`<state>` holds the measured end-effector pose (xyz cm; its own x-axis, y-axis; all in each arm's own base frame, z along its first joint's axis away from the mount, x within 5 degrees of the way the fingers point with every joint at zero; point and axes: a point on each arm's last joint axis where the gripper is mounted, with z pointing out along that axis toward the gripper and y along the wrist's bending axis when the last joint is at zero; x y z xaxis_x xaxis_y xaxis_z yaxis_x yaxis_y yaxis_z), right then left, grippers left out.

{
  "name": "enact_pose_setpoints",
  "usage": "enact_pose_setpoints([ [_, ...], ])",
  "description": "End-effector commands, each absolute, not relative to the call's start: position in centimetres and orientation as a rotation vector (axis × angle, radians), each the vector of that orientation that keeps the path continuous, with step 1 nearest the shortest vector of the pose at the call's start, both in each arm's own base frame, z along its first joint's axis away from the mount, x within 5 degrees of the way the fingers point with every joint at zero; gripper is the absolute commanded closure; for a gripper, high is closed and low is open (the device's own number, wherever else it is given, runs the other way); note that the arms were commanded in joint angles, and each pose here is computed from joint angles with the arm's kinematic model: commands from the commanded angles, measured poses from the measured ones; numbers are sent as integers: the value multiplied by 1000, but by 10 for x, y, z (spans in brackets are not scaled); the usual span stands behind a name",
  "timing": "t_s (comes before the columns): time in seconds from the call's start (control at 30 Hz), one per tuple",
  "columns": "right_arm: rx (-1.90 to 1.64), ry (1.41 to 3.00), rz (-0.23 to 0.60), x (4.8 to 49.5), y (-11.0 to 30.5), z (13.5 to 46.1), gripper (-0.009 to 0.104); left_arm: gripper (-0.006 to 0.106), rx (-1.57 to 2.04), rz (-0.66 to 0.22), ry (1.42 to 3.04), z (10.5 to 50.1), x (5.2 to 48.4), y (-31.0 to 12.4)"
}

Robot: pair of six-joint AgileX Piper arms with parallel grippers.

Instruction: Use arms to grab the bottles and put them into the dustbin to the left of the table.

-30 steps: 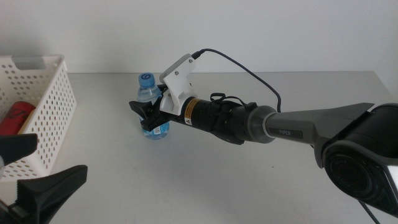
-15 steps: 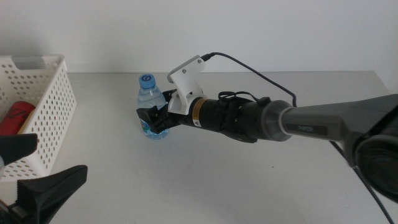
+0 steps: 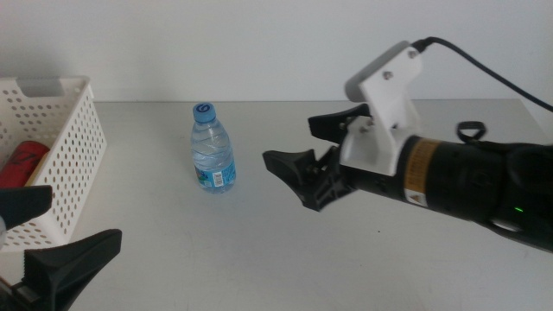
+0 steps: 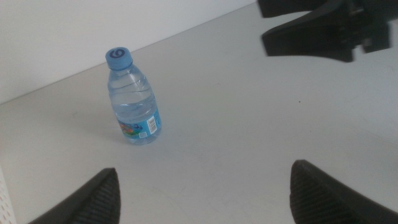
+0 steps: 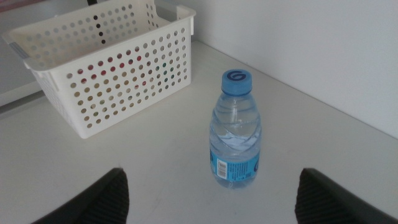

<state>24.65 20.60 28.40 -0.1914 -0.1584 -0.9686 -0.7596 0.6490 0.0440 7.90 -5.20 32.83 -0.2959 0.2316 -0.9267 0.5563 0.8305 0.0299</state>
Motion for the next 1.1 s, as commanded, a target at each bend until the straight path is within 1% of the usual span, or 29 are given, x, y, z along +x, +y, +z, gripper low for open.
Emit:
enact_pose_setpoints([
  [0.0,-729,1629,665,222,188,308,16,7,557,-388,1794,342,81,-54],
  [0.13,-565,1724,656,188,159,308,16,7,557,-388,1794,342,81,-54],
  [0.23,-557,1745,588,161,141,322,16,7,556,-389,1795,342,81,-54],
  [0.3,-603,1727,562,144,131,332,16,7,556,-389,1794,342,81,-54],
  [0.4,-617,1734,584,122,117,341,17,7,557,-389,1795,342,81,-54],
  [0.47,-622,1753,580,112,107,344,19,7,556,-389,1794,342,81,-54],
  [0.57,-618,1739,567,99,92,349,20,7,556,-389,1794,342,81,-54],
  [0.63,-606,1711,576,92,85,354,20,7,556,-389,1794,342,81,-54],
  [0.8,-584,1686,588,77,70,380,20,7,557,-389,1795,342,81,-54],
  [0.93,-595,1732,557,69,61,406,20,7,557,-389,1795,342,81,-54],
  [1.07,-599,1711,489,68,54,424,20,7,556,-389,1795,342,81,-54],
])
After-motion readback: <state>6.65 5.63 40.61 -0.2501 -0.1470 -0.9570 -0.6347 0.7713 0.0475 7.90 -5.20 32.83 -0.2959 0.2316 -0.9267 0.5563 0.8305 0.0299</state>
